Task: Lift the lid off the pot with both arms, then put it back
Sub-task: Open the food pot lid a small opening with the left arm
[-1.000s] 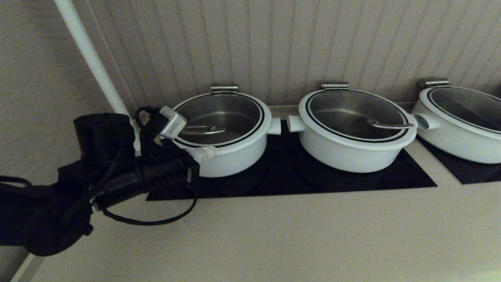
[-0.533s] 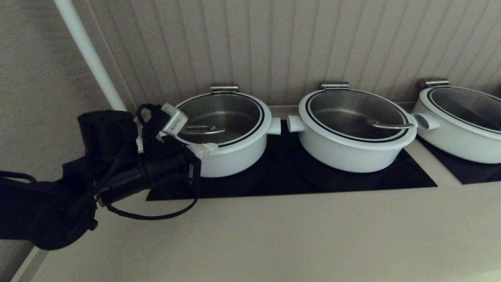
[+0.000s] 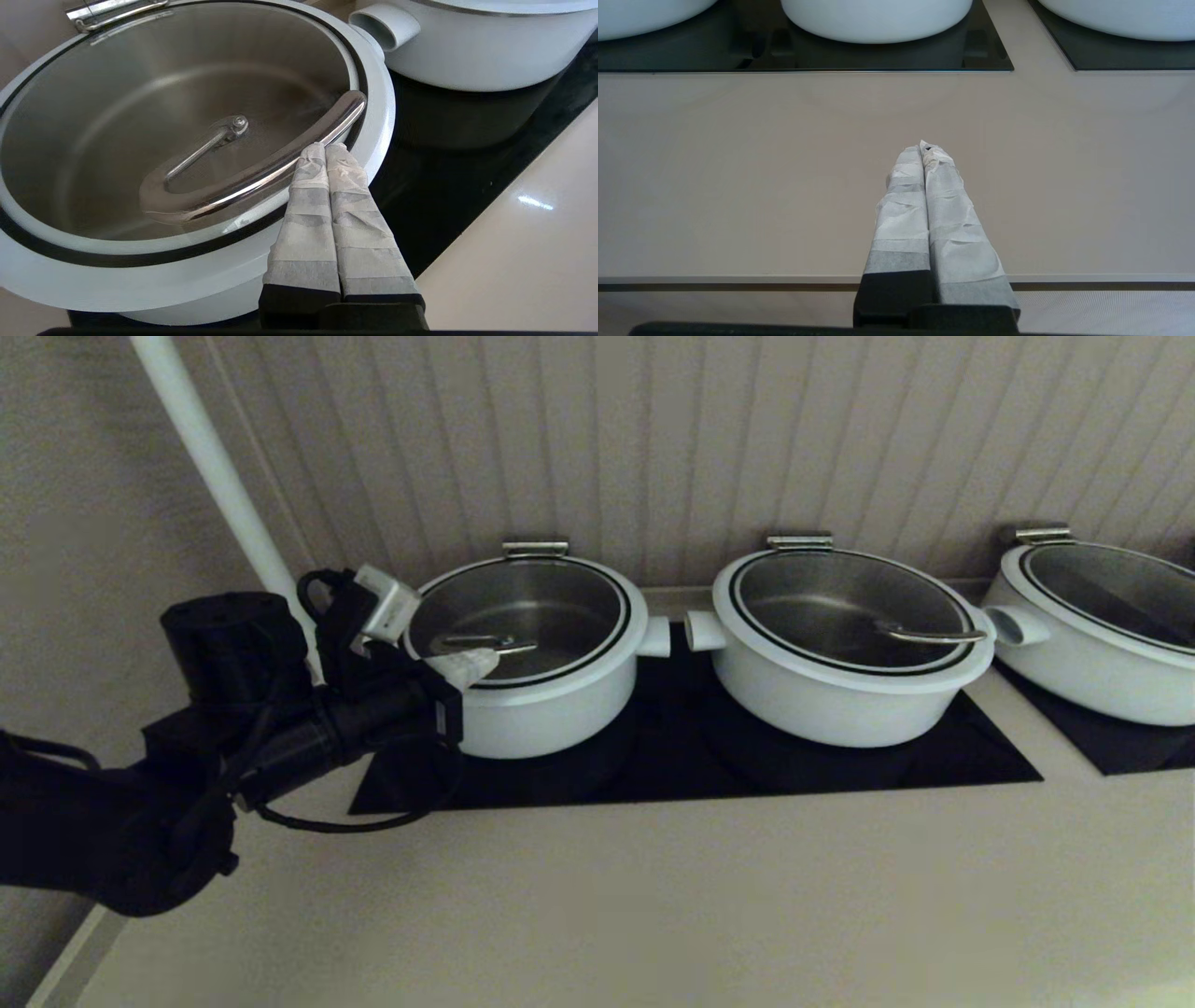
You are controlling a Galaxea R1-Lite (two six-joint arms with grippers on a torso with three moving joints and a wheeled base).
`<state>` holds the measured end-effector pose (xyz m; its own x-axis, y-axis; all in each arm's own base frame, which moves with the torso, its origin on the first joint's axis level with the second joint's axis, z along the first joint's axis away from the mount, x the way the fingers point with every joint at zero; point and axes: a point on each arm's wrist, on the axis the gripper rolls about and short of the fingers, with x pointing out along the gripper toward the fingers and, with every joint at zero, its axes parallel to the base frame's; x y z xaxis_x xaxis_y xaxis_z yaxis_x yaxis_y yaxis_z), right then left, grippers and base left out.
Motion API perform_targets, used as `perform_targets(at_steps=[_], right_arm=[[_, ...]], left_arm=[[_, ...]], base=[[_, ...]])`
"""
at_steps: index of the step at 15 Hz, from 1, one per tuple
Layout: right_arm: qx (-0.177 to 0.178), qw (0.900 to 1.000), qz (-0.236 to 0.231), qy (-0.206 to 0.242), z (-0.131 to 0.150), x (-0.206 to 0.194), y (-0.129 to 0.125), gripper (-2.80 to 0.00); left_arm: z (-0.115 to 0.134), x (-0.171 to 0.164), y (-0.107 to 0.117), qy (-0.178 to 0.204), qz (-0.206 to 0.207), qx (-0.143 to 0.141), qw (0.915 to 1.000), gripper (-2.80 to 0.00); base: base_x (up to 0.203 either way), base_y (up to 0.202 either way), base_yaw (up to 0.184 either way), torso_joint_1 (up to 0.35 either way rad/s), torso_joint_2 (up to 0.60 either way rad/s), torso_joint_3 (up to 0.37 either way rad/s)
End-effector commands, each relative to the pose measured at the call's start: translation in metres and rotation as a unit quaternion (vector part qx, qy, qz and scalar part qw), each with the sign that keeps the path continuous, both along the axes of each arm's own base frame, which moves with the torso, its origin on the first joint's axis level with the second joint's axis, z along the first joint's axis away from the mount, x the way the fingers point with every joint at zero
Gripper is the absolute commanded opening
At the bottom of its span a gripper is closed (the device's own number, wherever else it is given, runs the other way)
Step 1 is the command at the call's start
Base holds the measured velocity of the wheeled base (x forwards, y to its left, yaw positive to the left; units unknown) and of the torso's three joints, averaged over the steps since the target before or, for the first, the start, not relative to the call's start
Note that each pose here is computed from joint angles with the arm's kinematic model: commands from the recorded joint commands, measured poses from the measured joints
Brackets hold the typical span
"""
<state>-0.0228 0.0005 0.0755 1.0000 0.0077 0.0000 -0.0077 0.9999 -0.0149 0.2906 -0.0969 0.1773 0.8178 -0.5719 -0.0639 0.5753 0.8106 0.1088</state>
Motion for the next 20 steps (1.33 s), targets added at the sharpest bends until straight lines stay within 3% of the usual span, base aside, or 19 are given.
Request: perform_targets(at_steps=[1,11,20], right_arm=[[0.0,1.0,0.0,0.001,0.0,0.0,0.0,-2.8],[0.0,1.0,0.0,0.0,0.0,0.0,0.0,-2.8],[0.0,1.0,0.0,0.0,0.0,0.0,0.0,-2.8]], left_arm=[[0.0,0.001,0.002,-0.002,0.004,0.0,1.0,-2.8],[-0.004,-0.042,0.016,0.016,0.004,-0.001,0.9999,-2.8],[0.002,-0.04,0.015,0.005,0.004,-0.002,1.0,-2.8]], base=[[0.0,0.0,0.0,0.0,0.0,0.0],[0.0,0.0,0.0,0.0,0.0,0.0],[0.0,0.0,0.0,0.0,0.0,0.0]])
